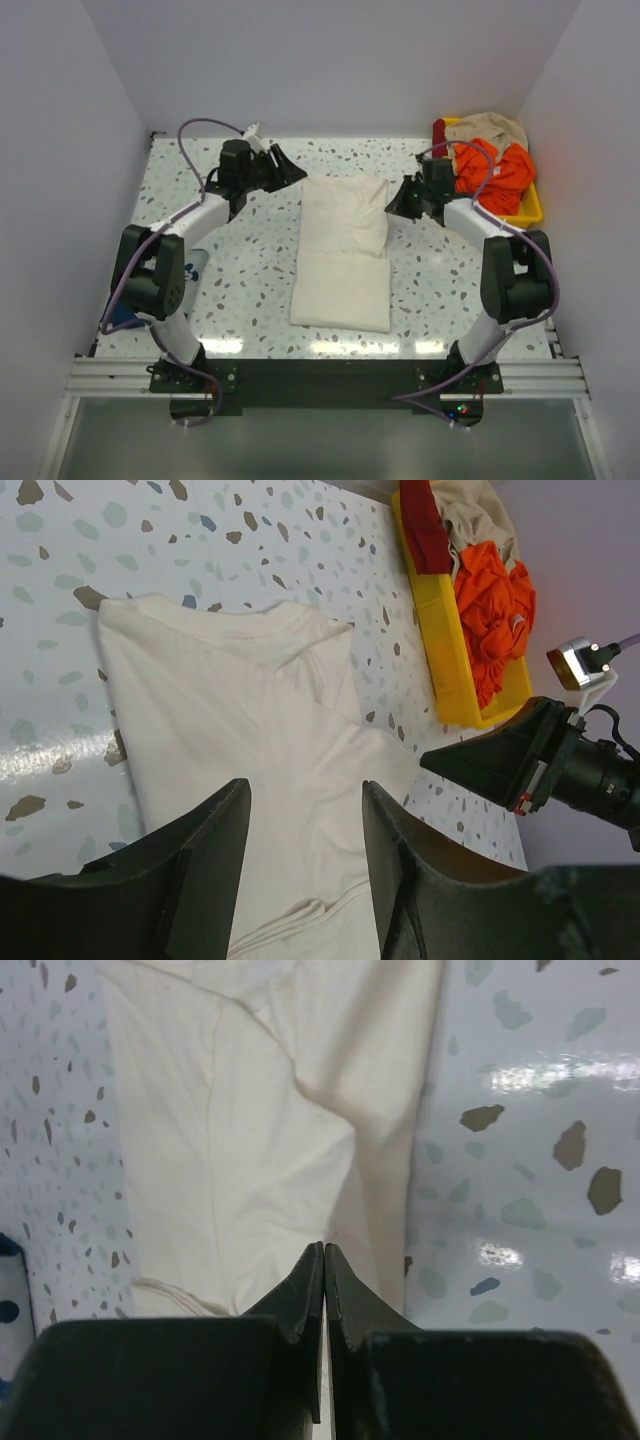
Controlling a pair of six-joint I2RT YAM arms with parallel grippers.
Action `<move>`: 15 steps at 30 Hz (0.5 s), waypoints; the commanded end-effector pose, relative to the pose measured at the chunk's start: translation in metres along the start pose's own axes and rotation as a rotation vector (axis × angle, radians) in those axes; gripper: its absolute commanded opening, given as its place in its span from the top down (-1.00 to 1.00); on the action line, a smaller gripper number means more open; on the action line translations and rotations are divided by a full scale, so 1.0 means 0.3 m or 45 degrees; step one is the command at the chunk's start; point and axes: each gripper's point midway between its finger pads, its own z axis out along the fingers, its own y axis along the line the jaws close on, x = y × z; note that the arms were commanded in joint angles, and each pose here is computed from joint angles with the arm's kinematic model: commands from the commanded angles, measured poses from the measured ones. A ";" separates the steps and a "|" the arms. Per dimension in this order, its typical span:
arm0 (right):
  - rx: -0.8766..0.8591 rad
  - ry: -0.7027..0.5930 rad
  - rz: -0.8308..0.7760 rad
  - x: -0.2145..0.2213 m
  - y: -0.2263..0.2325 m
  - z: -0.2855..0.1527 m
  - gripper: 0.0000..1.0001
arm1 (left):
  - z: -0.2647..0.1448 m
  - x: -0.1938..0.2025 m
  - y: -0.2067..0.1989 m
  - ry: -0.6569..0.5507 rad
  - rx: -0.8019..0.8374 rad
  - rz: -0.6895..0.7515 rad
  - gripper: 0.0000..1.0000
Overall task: Fold and stack the t-shirts
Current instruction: Fold the tshirt
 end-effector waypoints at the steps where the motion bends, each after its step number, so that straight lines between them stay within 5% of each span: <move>1: -0.072 -0.015 -0.046 -0.017 0.112 -0.022 1.00 | -0.039 -0.030 -0.057 -0.050 0.044 0.019 -0.06; 15: -0.162 0.104 -0.182 0.129 0.417 0.165 1.00 | -0.151 0.047 -0.035 -0.023 -0.026 0.006 -0.05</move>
